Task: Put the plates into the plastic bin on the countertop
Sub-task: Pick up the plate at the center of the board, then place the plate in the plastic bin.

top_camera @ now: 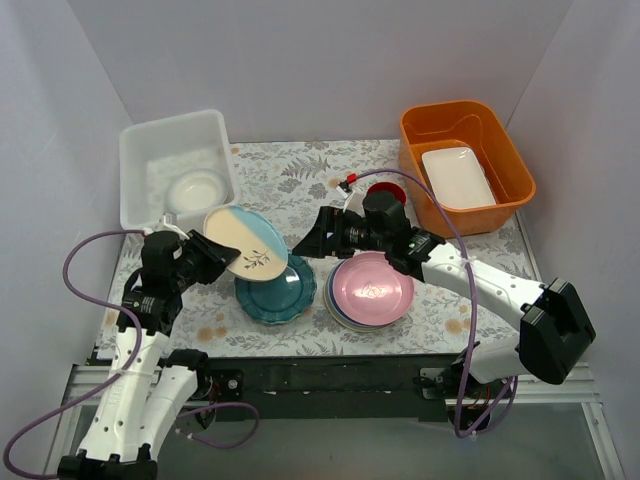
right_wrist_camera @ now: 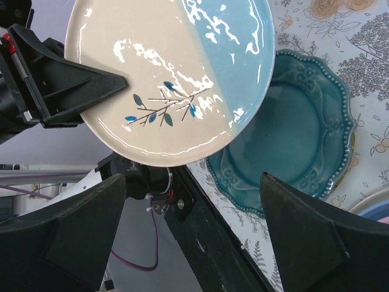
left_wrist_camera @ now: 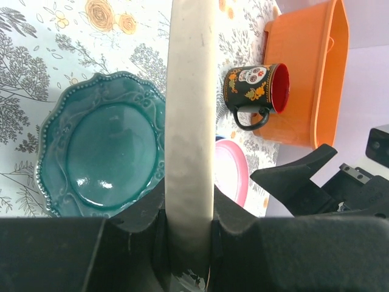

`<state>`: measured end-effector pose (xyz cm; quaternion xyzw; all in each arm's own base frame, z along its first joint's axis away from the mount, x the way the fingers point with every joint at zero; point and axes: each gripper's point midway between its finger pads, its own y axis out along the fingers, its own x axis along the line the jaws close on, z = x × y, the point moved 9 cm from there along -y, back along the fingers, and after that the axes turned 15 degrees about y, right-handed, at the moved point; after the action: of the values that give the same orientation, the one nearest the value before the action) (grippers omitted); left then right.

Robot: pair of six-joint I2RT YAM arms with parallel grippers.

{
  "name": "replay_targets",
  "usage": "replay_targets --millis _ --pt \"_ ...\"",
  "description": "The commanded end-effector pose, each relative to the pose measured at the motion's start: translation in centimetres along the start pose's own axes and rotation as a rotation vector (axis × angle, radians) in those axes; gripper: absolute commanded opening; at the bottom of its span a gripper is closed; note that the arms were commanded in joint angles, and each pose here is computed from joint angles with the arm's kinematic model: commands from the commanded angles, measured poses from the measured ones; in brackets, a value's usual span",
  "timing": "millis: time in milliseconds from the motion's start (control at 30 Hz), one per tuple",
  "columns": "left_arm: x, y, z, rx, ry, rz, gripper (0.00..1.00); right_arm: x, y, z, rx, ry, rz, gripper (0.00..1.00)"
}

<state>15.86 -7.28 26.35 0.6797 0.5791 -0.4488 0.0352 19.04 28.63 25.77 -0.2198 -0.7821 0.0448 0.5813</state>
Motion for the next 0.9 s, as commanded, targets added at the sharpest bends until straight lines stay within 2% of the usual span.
replay_targets --millis 0,300,667,867 --pt "-3.3 -1.1 -3.6 -0.167 0.03 0.122 0.0 0.1 -0.2 -0.8 -0.015 -0.019 -0.023 0.98" --pt "-4.5 1.6 -5.7 -0.147 0.047 0.143 0.0 -0.5 1.4 -1.3 0.019 0.009 -0.041 0.98" --pt "-5.9 6.3 -10.2 -0.116 0.056 0.221 0.0 -1.6 0.7 -0.8 0.018 -0.002 0.007 0.98" --pt "-4.1 8.1 -14.1 -0.156 -0.006 0.227 0.0 -2.0 0.2 -1.3 0.006 -0.008 0.01 0.98"
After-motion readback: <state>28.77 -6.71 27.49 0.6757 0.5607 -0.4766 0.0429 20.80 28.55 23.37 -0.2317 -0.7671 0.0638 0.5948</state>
